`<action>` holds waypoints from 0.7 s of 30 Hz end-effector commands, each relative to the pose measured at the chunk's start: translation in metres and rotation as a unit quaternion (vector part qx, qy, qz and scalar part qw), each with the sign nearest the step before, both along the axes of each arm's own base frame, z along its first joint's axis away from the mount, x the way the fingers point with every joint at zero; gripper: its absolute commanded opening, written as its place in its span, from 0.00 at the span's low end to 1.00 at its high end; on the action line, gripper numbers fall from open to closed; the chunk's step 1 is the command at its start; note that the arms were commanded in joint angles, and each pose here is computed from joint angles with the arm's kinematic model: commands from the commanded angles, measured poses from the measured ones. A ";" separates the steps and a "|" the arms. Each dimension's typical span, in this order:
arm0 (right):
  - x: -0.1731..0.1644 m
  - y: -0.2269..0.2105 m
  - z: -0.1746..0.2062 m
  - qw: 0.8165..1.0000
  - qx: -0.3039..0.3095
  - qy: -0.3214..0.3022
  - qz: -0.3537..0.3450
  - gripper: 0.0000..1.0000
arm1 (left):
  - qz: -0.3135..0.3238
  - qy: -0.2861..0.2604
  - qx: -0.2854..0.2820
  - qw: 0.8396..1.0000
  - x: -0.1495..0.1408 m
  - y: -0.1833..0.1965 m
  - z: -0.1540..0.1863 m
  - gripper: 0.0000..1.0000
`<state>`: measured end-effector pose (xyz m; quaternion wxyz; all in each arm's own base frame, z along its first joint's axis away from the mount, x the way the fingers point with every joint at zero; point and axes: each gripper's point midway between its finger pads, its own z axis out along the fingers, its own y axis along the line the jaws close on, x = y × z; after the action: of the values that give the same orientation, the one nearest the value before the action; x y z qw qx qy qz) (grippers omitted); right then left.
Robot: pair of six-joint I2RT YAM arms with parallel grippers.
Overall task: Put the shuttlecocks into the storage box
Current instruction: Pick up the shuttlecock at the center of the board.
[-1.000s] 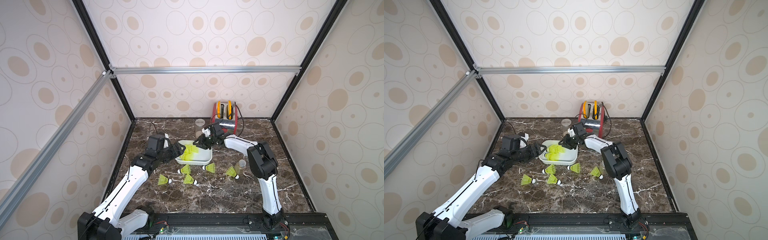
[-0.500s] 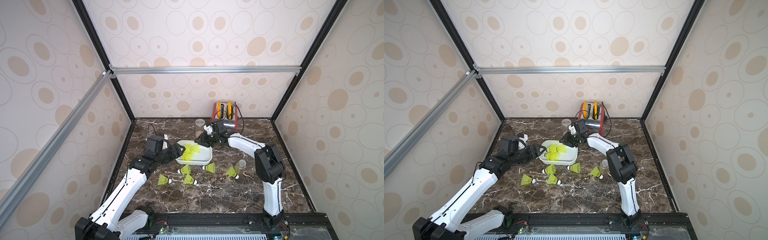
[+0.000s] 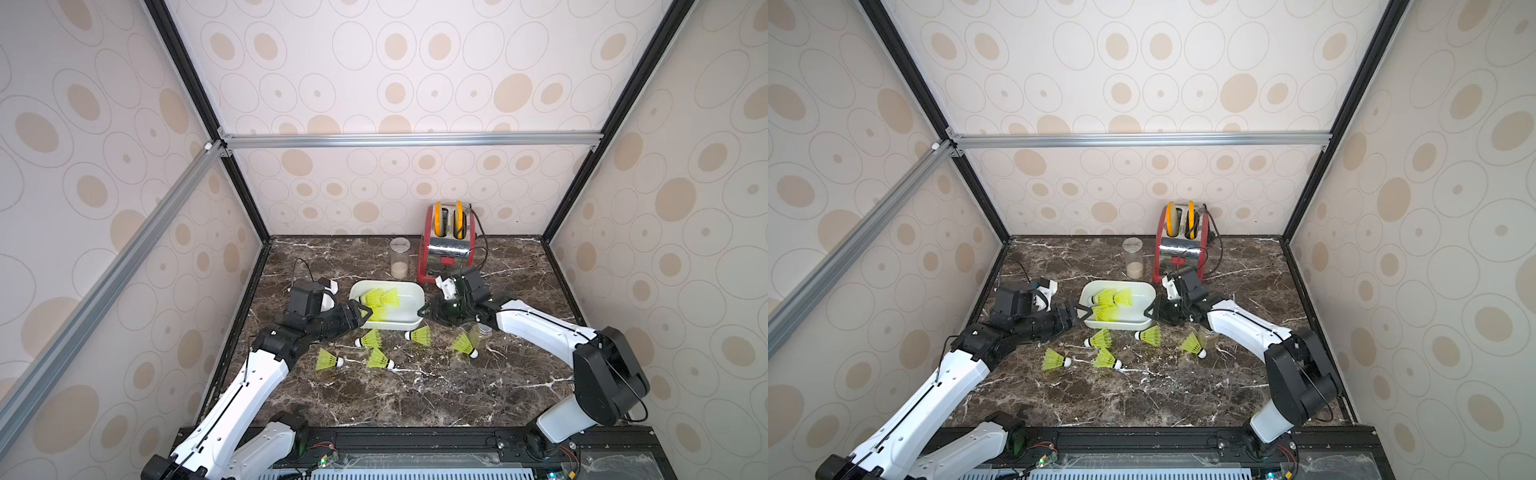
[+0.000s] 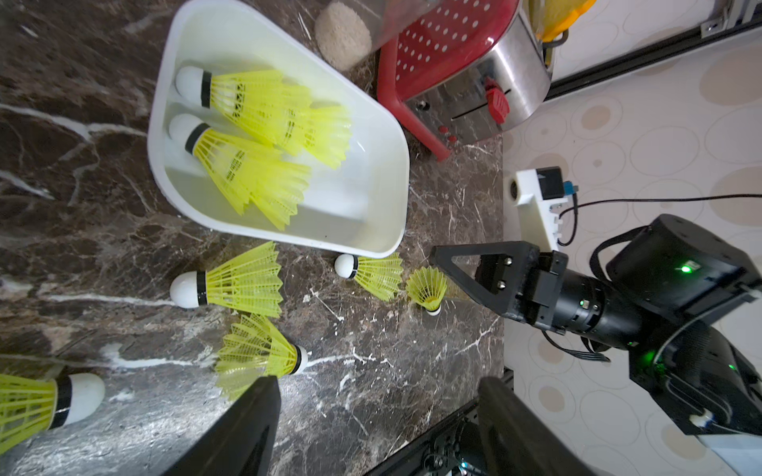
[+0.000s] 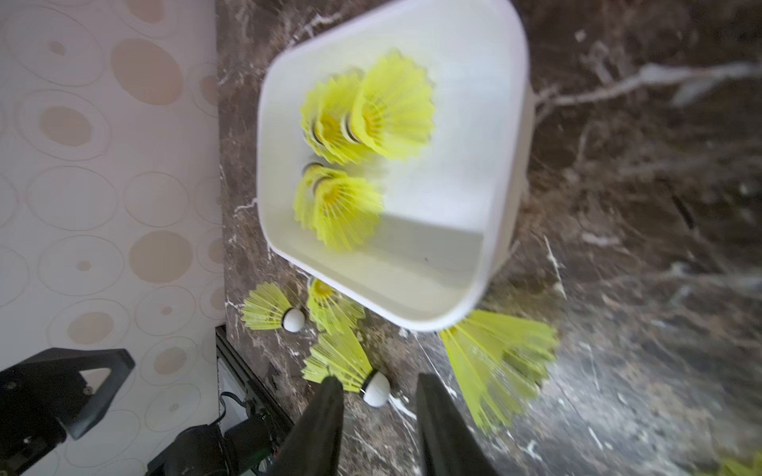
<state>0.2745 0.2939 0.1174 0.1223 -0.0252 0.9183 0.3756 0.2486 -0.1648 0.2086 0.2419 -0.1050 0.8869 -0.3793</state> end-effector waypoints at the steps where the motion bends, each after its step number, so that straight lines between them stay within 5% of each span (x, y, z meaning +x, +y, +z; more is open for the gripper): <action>1: -0.014 -0.008 -0.016 1.000 -0.004 0.006 0.002 0.38 | -0.037 0.014 -0.009 0.999 -0.024 -0.006 -0.009 0.78; 21: -0.015 -0.003 -0.057 1.000 -0.016 0.025 0.010 0.33 | -0.036 0.040 -0.007 0.998 -0.051 0.002 -0.040 0.77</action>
<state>0.2559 0.2845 0.0576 0.0913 -0.0198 0.9307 0.3537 0.2025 -0.1604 0.1715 0.1985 -0.0994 0.8940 -0.3891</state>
